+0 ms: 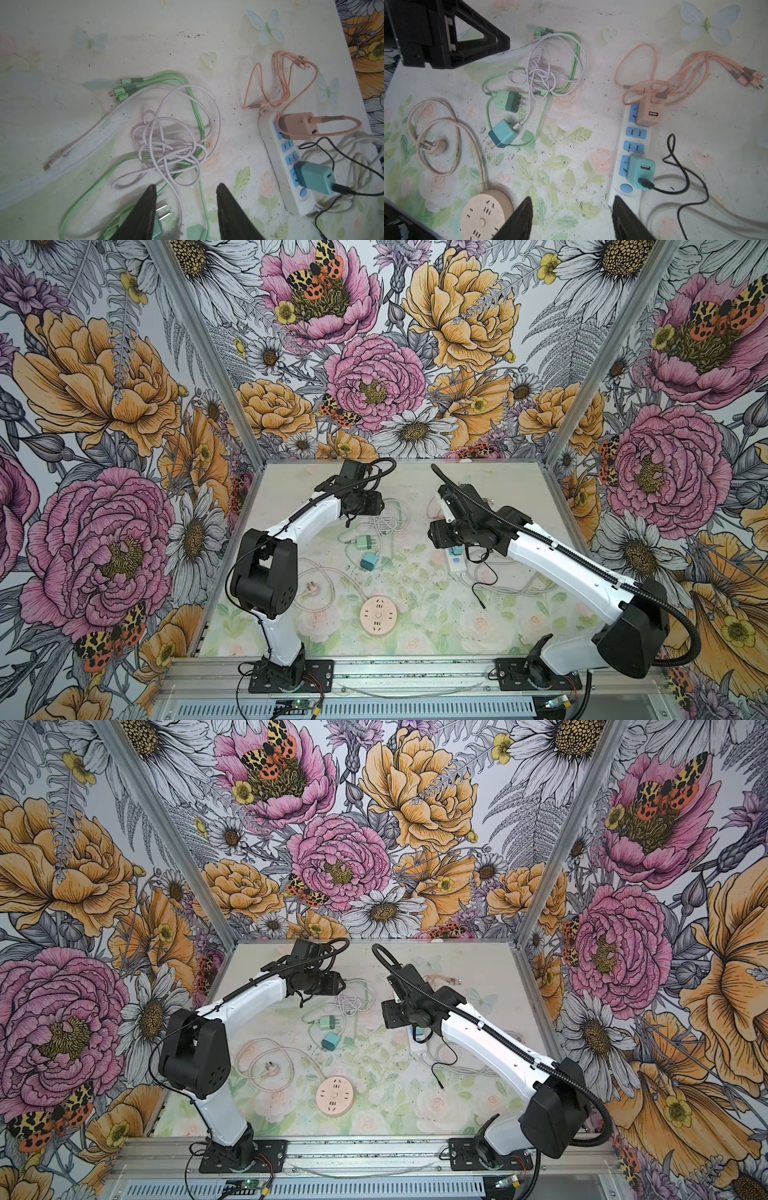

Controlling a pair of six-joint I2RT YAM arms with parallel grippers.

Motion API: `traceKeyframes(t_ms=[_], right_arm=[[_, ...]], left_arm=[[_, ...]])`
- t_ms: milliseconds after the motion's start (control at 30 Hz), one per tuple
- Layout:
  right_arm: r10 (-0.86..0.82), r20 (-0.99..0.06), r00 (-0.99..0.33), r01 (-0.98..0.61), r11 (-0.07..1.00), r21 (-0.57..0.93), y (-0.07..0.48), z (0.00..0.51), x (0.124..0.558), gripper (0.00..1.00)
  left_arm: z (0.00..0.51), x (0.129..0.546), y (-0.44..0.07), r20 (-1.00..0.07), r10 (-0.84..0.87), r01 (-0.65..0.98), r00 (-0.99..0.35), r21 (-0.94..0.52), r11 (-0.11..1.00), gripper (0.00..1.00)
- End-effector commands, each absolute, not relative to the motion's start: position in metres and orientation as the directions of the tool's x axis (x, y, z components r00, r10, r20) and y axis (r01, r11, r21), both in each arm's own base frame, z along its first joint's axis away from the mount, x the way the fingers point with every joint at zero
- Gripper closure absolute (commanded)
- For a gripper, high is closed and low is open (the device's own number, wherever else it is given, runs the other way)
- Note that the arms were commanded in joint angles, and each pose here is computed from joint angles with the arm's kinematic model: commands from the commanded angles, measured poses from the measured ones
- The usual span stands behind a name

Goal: Insert the plug
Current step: 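Reach the left gripper over the cables toward the small teal charger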

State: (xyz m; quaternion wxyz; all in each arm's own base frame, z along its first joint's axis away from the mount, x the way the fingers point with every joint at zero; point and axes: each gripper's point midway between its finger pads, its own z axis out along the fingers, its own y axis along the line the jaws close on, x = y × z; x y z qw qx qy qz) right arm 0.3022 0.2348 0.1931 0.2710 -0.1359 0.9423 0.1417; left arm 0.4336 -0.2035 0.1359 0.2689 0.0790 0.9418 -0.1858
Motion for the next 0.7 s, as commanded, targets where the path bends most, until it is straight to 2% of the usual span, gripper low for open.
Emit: traceKeyframes(t_ms=[0, 233, 400, 667], right_arm=[[-0.143, -0.575, -0.806, -0.33, 0.914, 0.235, 0.249, 0.196, 0.315, 0.39], [-0.138, -0.568, -0.811, -0.333, 0.908, 0.255, 0.26, 0.19, 0.324, 0.4], [-0.148, -0.561, -0.814, -0.338, 0.906, 0.253, 0.263, 0.186, 0.326, 0.4], [-0.154, -0.546, -0.824, -0.337, 0.907, 0.253, 0.266, 0.178, 0.329, 0.4]], left_arm=[[0.104, 0.443, -0.2, -0.498, 0.076, 0.232, -0.864, -0.26, 0.937, 0.48], [0.07, 0.465, -0.2, -0.458, 0.074, 0.209, -0.886, -0.251, 0.945, 0.46], [0.062, 0.478, -0.201, -0.467, 0.061, 0.202, -0.882, -0.259, 0.944, 0.46], [0.033, 0.472, -0.208, -0.414, 0.109, 0.24, -0.904, -0.28, 0.93, 0.45]])
